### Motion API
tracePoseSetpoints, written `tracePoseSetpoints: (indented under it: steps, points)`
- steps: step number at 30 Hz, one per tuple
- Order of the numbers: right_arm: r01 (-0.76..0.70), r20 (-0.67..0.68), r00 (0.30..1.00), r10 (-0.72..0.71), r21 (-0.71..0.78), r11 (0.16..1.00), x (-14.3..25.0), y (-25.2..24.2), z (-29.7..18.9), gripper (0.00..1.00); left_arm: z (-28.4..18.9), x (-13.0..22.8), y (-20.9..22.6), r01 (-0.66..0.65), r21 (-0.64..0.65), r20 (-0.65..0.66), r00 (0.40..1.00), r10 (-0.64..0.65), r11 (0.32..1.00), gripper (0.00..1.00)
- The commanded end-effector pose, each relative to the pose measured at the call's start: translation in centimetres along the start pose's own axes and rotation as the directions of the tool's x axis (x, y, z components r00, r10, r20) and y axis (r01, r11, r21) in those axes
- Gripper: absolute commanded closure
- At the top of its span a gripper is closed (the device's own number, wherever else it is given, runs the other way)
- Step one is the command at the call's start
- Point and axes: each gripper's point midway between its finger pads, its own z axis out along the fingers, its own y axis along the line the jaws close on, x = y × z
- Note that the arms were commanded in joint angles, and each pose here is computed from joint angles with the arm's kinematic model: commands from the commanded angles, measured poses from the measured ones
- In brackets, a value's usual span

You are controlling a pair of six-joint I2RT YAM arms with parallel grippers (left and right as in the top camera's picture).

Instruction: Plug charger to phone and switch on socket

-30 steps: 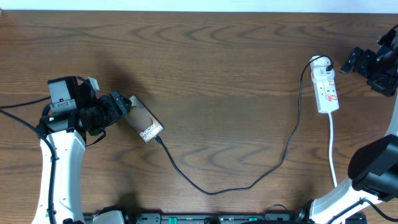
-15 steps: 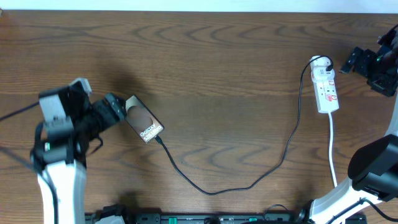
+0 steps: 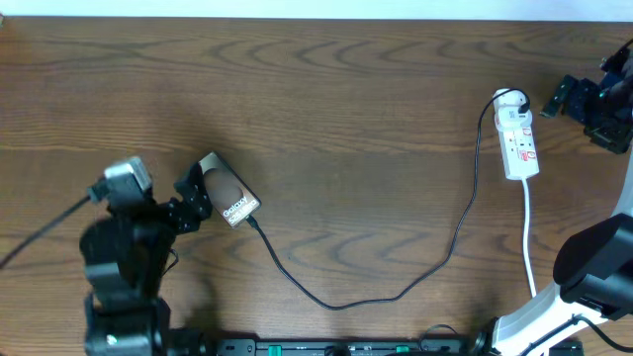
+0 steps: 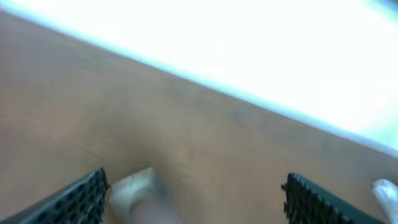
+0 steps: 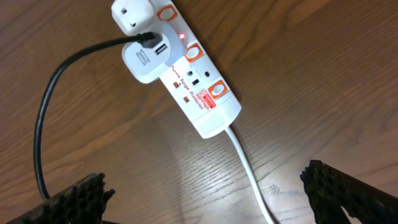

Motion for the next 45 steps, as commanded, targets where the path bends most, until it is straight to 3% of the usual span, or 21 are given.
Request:
tracePoseSetpoints:
  steps: [1,8,18,45]
  points:
    - [-0.015,0.002,1.0,0.015,0.008,1.0,-0.1,-0.1,0.0,0.01,-0.2,1.0,0.6,-0.034,0.018,0.111,0.993,0.031,0.999,0.12]
    - [-0.015,0.002,1.0,0.015,0.008,1.0,-0.1,-0.1,0.0,0.01,-0.3,4.4,1.8,-0.086,0.077,0.304,0.951,0.058,0.993,0.12]
    - [-0.015,0.002,1.0,0.015,0.008,1.0,-0.1,-0.1,0.0,0.01,0.0,10.8,5.1,-0.042,-0.039,0.092,0.995,0.045,0.998,0.12]
    - [-0.015,0.002,1.0,0.015,0.008,1.0,-0.1,-0.1,0.0,0.01,0.0,10.7,5.1,-0.042,-0.036,0.096,0.994,0.046,0.998,0.12]
